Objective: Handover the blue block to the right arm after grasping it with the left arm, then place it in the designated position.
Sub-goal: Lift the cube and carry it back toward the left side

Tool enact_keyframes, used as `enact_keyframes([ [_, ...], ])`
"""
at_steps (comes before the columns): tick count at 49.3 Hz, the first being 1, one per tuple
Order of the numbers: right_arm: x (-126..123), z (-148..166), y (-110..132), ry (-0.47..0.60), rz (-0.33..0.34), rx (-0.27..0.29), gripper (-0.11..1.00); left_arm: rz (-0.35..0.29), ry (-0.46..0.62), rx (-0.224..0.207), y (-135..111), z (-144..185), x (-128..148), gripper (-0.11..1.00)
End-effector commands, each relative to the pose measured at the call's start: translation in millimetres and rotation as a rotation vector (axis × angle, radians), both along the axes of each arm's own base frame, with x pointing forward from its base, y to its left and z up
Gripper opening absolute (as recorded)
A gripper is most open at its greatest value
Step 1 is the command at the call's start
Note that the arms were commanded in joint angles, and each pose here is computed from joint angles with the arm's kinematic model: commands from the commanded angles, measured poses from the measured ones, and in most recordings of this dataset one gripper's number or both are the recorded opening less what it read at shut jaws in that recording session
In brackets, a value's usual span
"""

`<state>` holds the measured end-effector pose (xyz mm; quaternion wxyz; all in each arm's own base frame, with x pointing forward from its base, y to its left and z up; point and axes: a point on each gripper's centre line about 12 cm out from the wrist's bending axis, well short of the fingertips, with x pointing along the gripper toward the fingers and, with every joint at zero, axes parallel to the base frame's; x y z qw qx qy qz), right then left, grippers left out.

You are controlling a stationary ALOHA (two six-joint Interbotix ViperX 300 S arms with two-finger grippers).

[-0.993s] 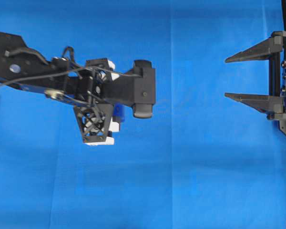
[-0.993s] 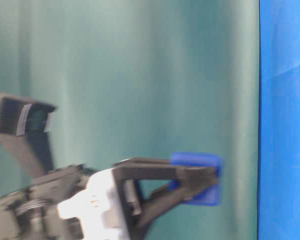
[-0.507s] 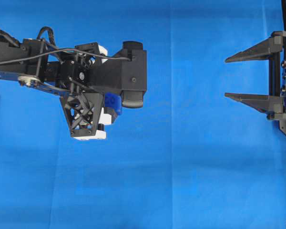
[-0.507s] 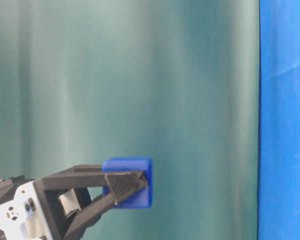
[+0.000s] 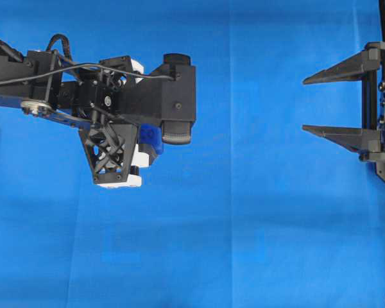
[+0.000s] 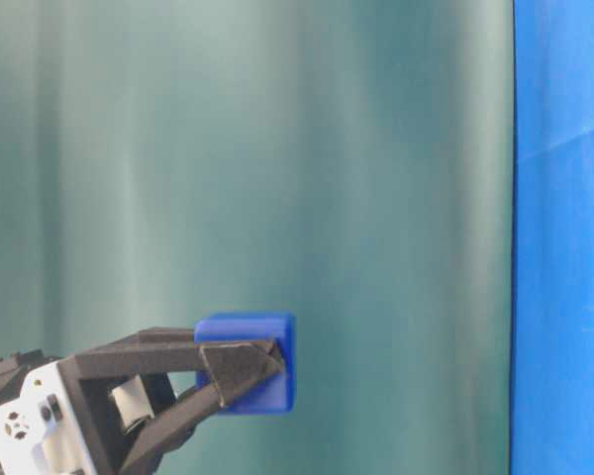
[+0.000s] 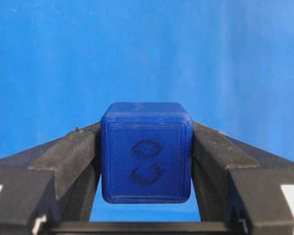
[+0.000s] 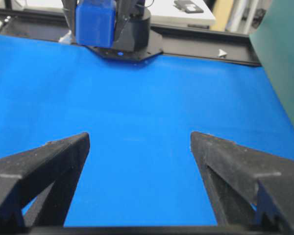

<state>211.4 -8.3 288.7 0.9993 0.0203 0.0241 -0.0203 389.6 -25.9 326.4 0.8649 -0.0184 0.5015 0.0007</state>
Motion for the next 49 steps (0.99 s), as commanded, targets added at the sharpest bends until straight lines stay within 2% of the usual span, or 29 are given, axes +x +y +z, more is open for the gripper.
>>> enact_keyframes([
  [1, 2.3, 11.1, -0.8, -0.028, -0.003, 0.000, 0.97, 0.002, -0.101, -0.003, 2.1, 37.4, -14.4, 0.46],
  [37, 2.3, 10.7, -0.4, -0.025, -0.002, 0.001, 0.97, 0.004, -0.111, -0.002, 2.8, 37.6, -14.4, 0.46],
  [49, 2.4, 11.4, -0.5, -0.026, -0.002, 0.000, 0.97, -0.001, -0.209, -0.005, 3.1, 39.9, -17.2, 0.46],
])
